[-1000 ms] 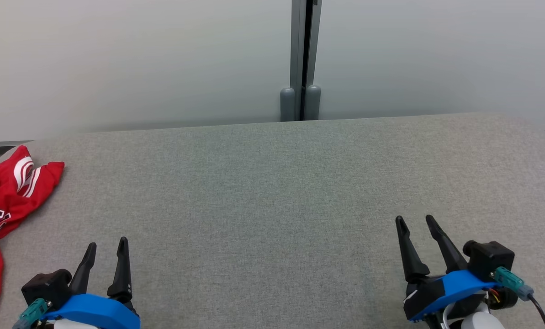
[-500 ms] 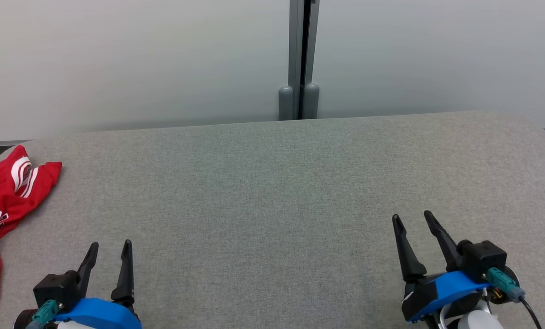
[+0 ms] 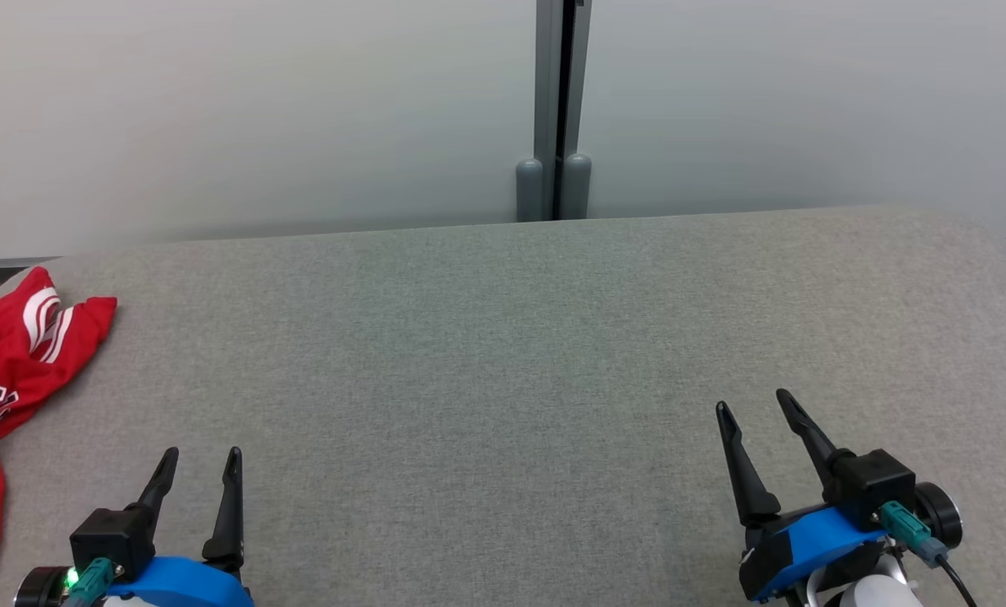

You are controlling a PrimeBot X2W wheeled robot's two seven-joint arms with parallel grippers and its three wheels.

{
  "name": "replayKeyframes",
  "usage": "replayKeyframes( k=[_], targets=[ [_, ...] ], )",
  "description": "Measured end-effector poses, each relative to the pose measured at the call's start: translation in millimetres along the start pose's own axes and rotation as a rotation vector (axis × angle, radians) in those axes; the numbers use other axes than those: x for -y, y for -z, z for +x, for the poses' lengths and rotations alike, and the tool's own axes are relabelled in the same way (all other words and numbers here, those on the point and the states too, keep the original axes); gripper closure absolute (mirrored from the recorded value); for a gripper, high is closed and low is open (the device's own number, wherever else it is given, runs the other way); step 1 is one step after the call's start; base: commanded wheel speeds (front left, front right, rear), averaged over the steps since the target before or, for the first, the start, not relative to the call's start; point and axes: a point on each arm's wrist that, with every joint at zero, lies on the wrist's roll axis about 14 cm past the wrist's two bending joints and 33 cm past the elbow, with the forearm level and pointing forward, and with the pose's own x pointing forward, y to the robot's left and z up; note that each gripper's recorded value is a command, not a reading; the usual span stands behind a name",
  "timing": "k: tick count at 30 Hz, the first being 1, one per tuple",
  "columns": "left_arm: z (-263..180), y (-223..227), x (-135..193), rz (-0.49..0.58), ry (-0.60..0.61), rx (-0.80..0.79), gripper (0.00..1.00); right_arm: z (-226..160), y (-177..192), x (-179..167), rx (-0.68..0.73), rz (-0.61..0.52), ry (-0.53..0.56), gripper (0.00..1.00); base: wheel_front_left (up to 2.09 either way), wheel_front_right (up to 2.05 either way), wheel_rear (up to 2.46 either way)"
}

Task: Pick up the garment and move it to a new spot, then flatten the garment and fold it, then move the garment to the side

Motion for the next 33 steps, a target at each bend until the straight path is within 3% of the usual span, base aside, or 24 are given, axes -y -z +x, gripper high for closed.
replayKeyframes(
  k=[15,24,33],
  targets=[
    [-28.0,0.2,-42.0,0.039,-0.130,0.015,0.00,17.7,-1.4,-16.3,0.018,-0.026,-0.057,0.00,0.00,0.00,0.00],
    [-70.7,4.4,-81.4,0.015,-0.280,0.018,0.00,36.5,3.8,-76.4,0.005,-0.017,-0.231,0.00,0.00,0.00,0.00],
    [-130.2,14.1,-123.2,-0.017,-0.467,0.008,0.00,56.7,6.5,-160.1,-0.002,-0.006,-0.462,0.00,0.00,0.00,0.00]
  ],
)
